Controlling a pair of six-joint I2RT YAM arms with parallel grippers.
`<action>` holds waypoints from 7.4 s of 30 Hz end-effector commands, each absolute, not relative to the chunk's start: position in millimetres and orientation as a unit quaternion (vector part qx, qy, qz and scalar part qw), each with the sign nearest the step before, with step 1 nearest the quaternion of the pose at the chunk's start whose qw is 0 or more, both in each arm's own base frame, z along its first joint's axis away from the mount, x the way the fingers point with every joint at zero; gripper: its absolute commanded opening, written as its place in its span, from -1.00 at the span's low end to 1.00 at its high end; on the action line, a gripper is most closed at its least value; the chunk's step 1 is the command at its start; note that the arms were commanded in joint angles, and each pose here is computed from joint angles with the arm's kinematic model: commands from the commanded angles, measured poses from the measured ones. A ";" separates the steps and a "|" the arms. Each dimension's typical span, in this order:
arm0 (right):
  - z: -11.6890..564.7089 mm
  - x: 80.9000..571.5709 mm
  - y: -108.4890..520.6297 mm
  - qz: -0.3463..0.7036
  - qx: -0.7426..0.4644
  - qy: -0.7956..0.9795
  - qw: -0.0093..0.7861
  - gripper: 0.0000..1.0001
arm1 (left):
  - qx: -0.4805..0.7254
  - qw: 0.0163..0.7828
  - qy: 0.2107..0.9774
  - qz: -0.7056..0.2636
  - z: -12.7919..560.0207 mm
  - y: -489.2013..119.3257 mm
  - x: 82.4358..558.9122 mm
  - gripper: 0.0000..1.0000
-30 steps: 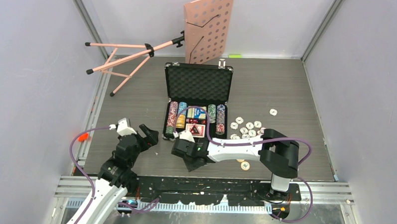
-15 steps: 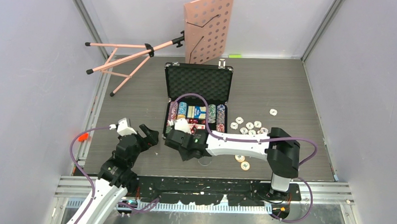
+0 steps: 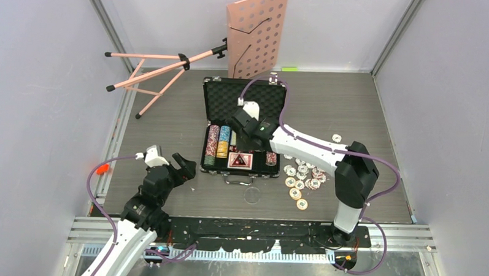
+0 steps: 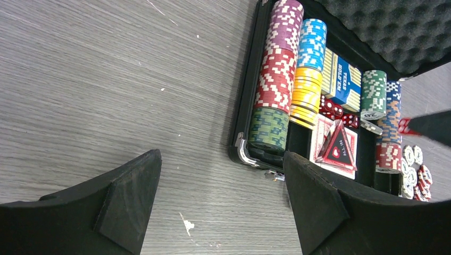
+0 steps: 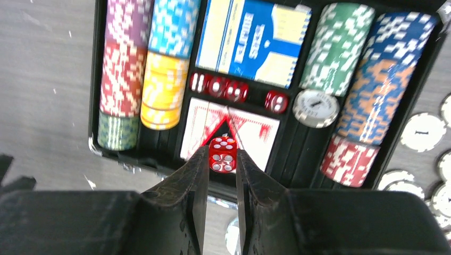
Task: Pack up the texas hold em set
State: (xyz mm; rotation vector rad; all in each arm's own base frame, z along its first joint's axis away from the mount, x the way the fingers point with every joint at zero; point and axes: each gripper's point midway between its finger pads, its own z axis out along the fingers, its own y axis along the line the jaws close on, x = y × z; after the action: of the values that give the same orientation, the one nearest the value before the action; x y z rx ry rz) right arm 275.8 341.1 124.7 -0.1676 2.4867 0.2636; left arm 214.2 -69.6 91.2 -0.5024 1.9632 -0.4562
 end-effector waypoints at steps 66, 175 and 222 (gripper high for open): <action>82.1 328.4 326.6 0.050 0.014 0.955 0.291 -0.13 | -0.197 0.522 0.805 -0.202 100.6 -74.6 220.0 0.75; 138.6 305.8 257.0 0.058 -0.023 0.942 0.330 0.86 | -0.151 0.505 0.819 -0.227 100.0 -92.3 218.9 0.82; 41.3 275.5 106.2 0.049 0.311 0.917 0.243 0.77 | -0.215 0.477 0.738 -0.427 309.1 -131.8 200.2 0.99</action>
State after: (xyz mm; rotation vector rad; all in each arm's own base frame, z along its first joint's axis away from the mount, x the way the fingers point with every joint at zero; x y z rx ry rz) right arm 265.5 102.2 40.1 0.7890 2.5553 0.0849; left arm 205.2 -139.4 272.3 -0.3789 1.8127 -1.0077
